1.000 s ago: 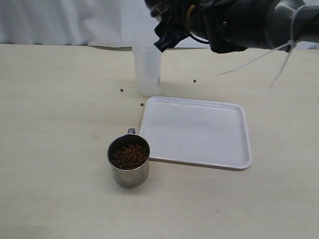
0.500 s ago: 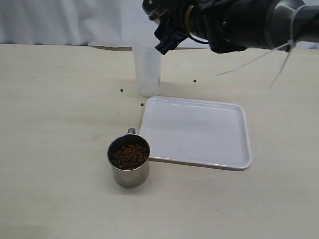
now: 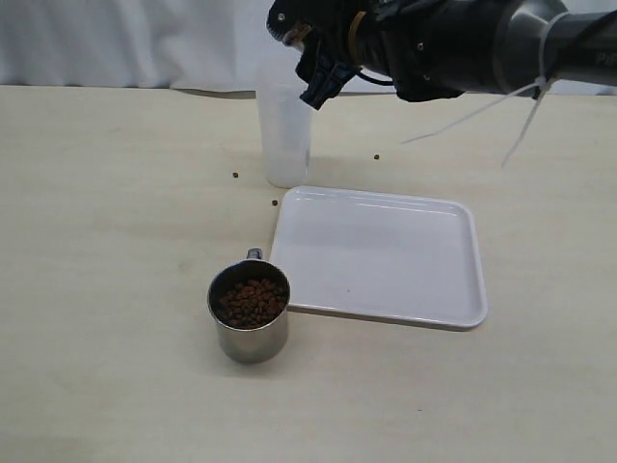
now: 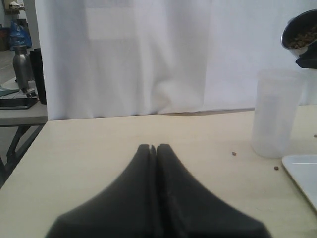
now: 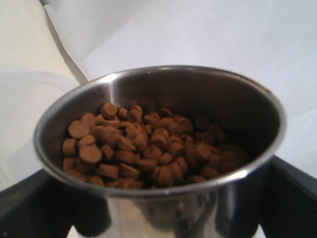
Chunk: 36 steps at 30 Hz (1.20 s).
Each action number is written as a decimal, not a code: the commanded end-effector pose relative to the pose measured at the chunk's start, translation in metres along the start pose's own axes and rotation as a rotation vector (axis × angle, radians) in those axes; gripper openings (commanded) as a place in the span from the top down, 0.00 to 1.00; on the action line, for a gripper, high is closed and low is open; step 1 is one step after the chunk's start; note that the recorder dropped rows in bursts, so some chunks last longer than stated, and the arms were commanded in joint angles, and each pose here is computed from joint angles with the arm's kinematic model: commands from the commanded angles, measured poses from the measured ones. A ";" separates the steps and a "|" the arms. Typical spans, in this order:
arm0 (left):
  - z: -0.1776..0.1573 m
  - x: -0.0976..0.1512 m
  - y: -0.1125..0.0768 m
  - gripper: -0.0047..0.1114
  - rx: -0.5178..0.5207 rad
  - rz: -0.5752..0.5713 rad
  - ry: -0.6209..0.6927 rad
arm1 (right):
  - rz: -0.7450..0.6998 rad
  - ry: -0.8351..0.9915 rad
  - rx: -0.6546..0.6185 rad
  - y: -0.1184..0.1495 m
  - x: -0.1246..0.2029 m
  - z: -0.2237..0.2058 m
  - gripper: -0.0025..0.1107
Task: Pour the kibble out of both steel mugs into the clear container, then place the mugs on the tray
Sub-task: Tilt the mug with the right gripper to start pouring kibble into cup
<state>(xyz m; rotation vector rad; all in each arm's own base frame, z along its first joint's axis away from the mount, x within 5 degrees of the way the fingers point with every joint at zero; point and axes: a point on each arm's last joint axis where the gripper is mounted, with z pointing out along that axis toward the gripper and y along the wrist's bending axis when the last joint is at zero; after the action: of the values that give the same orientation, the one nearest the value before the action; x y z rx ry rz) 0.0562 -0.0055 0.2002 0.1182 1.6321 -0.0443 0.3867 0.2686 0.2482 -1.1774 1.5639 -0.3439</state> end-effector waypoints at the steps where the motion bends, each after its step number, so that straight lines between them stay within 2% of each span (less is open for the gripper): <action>1: 0.000 0.000 -0.001 0.96 0.010 0.000 -0.011 | -0.071 -0.004 0.009 -0.002 -0.001 0.001 0.93; 10: 0.000 0.000 -0.001 0.96 0.010 0.000 -0.011 | -0.177 0.010 0.005 0.002 0.002 0.006 0.93; 24: 0.000 0.000 -0.001 0.96 0.010 0.000 -0.010 | -0.132 -0.023 0.036 -0.012 -0.009 -0.006 0.93; 36: 0.000 0.000 -0.001 0.96 0.010 0.000 -0.010 | -0.166 -0.025 0.033 -0.012 -0.009 -0.006 0.93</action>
<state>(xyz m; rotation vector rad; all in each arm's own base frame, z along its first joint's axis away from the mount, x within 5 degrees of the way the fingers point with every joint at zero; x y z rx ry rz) 0.0562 -0.0055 0.2002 0.1182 1.6321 -0.0443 0.3877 0.2694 0.2519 -1.2943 1.4672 -0.4466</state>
